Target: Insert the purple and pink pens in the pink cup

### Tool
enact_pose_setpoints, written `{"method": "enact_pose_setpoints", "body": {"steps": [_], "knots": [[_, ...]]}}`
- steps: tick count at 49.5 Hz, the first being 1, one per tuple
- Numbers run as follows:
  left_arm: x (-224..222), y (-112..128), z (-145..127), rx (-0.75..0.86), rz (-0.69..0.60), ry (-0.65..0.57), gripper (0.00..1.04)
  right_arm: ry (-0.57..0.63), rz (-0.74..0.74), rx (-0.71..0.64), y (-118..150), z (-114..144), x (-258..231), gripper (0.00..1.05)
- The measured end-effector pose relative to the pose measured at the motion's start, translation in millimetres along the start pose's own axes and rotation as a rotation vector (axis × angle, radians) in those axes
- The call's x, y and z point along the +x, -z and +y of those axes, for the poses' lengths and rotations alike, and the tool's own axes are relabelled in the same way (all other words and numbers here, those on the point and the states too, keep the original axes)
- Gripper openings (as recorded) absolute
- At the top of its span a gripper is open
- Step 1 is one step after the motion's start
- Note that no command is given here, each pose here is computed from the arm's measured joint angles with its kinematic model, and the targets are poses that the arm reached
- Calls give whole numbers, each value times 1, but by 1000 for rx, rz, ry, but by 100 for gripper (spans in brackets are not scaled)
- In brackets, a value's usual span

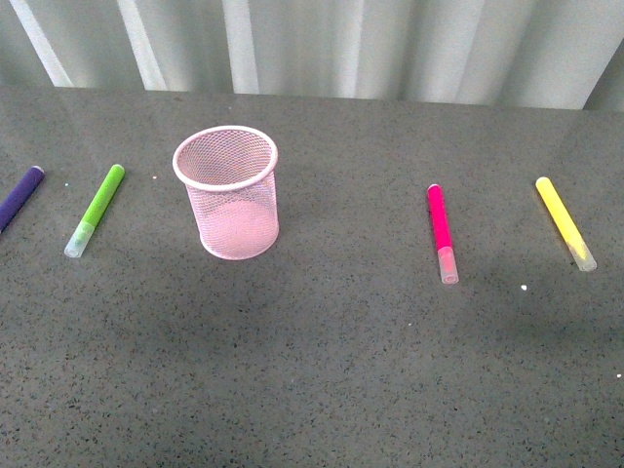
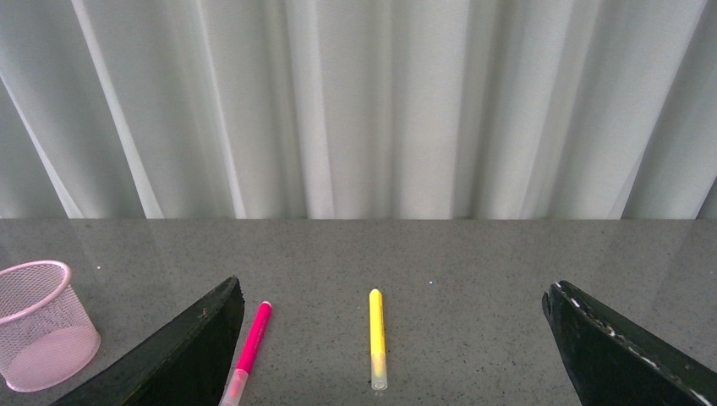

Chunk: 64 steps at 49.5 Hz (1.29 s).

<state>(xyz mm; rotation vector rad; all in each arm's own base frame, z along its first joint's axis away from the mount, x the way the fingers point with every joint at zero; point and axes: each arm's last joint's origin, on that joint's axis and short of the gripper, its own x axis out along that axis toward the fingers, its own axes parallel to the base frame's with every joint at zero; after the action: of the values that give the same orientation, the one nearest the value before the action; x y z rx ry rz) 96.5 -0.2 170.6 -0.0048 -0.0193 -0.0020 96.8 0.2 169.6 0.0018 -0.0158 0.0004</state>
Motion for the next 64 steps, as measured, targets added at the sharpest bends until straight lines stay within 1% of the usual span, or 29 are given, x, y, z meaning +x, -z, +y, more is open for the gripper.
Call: {"method": "enact_pose_setpoints", "body": {"steps": [32,33,34,35,36,38,41,45,49,52,54,58,64], "knots": [[0,0,0,0,0,0,98,0,0,0,0,0,0,98],[0,0,0,-6,6,-11,98,0,0,0,0,0,0,98],[1,2,0,-26,47,-31,98,0,0,0,0,0,0,98],[1,3,1,-53,109,-104,98,0,0,0,0,0,0,98],[2,3,1,-66,136,-115,98,0,0,0,0,0,0,98],[6,3,4,-124,202,-194,98,0,0,0,0,0,0,98],[15,2,7,-155,236,-208,98,0,0,0,0,0,0,98],[30,-6,11,-178,232,-165,98,0,0,0,0,0,0,98],[56,-26,19,-149,196,-81,98,0,0,0,0,0,0,98],[93,-47,26,-88,170,15,98,0,0,0,0,0,0,98],[115,-52,30,-51,184,51,98,0,0,0,0,0,0,98],[159,-46,38,22,272,84,98,0,0,0,0,0,0,98],[222,-20,54,99,449,50,98,0,0,0,0,0,0,98]]}}
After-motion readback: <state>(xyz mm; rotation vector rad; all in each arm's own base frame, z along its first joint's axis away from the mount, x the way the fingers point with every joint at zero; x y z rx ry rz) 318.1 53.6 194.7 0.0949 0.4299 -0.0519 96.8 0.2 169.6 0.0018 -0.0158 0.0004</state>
